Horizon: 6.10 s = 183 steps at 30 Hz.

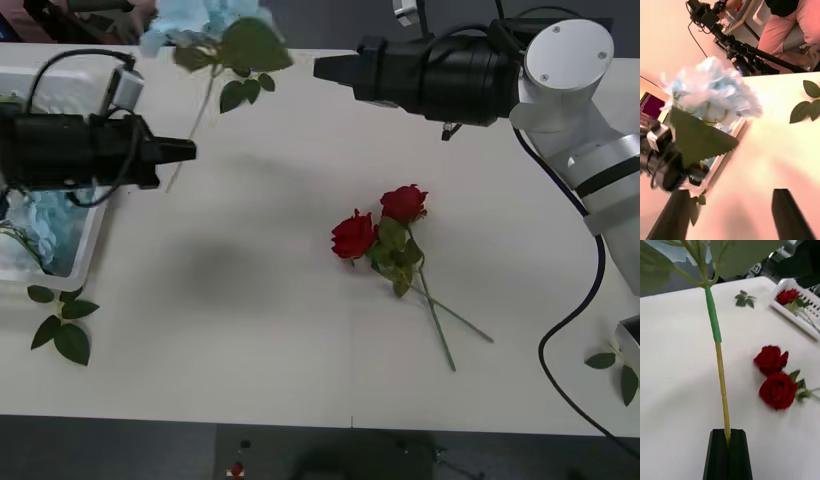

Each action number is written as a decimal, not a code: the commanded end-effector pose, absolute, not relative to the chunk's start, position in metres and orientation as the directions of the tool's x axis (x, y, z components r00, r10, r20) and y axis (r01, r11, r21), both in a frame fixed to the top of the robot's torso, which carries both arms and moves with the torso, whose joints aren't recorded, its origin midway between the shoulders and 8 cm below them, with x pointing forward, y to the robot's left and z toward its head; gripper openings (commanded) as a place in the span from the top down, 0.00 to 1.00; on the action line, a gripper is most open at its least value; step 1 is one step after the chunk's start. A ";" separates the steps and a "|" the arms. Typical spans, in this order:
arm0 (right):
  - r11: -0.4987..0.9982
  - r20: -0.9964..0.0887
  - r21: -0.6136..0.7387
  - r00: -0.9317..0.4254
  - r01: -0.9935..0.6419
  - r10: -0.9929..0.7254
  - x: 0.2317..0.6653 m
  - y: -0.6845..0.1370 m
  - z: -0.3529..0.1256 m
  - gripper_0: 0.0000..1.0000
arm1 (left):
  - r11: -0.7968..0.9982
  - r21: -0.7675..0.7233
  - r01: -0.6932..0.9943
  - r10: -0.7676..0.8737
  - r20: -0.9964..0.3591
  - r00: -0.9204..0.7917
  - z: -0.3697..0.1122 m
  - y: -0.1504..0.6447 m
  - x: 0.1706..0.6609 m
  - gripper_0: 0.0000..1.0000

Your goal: Put the red flowers into the right box and the blue flowers into the left box

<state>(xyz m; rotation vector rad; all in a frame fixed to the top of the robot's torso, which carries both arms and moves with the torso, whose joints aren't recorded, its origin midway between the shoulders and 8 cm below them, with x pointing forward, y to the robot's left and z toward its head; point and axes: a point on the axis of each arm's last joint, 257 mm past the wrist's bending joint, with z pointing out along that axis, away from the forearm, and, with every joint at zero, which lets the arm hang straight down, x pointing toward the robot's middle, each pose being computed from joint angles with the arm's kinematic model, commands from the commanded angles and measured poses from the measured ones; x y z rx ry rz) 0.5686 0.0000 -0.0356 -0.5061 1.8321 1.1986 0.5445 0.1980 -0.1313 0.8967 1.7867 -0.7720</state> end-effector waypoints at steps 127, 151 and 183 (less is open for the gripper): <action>0.847 -0.541 -0.483 -0.684 -0.223 -0.489 0.639 -0.413 -0.080 1.00 | 0.281 0.042 0.959 0.440 -0.893 -0.090 -0.116 0.118 0.358 0.00; 0.741 -0.568 -0.640 -0.775 0.204 -0.276 0.600 -0.655 -0.086 1.00 | 0.281 0.042 0.959 0.440 -0.893 -0.090 -0.116 0.118 0.358 0.00; 0.789 -0.515 -0.559 -0.639 -0.254 -0.571 0.636 -0.504 -0.098 0.20 | 0.281 0.042 0.959 0.440 -0.893 -0.090 -0.116 0.118 0.358 0.00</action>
